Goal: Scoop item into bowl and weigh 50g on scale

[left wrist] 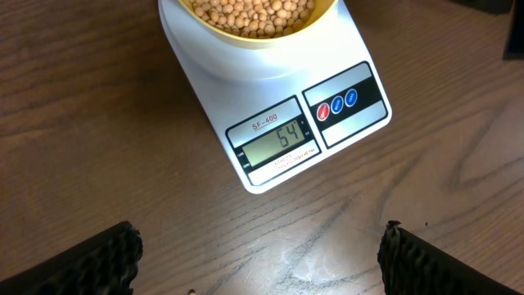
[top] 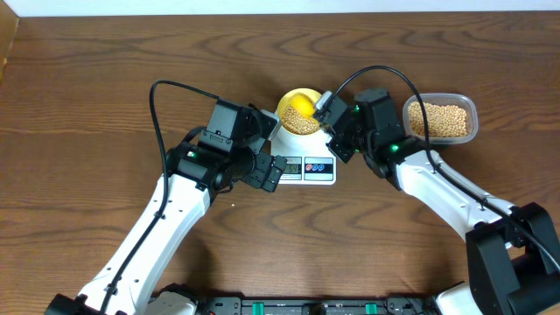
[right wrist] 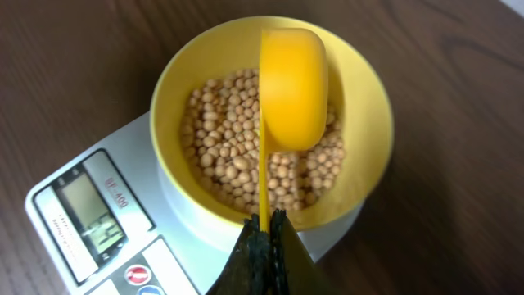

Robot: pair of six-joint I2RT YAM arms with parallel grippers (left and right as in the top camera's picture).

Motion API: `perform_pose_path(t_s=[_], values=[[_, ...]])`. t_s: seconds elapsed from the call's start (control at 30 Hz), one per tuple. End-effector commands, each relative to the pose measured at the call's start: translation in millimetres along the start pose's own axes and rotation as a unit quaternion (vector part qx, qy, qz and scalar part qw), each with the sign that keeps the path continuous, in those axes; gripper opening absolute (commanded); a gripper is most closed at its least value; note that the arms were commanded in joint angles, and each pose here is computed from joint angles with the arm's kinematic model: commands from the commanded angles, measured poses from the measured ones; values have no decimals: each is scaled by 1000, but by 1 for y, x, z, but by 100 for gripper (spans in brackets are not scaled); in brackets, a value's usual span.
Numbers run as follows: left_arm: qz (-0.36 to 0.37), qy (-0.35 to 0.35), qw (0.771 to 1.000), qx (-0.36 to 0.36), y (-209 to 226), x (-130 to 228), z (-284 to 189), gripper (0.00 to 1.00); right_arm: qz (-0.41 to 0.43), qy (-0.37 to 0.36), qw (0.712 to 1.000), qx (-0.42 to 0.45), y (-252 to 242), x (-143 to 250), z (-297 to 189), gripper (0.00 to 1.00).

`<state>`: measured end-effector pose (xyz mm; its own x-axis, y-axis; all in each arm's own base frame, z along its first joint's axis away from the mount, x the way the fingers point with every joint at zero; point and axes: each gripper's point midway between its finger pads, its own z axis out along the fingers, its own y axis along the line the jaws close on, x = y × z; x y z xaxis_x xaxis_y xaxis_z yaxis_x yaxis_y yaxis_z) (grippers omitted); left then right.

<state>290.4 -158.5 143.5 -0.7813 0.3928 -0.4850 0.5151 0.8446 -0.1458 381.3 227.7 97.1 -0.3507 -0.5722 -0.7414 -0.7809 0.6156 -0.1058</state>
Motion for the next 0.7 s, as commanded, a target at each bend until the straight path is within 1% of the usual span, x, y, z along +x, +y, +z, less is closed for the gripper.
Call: perform_pose_path(t_s=[0.0,0.2,0.43,0.67], values=[[-4,6,1000,-1,0,4,3,95,-5,6,1000,-23,12,3,3,1],[-4,6,1000,-1,0,4,3,95,2,9,999,-34,17,4,3,1],[-4,6,1000,-1,0,4,3,95,74,8,996,-43,20,3,3,1],[-4,6,1000,-1,0,4,3,95,94,1,994,-58,24,-1,2,1]])
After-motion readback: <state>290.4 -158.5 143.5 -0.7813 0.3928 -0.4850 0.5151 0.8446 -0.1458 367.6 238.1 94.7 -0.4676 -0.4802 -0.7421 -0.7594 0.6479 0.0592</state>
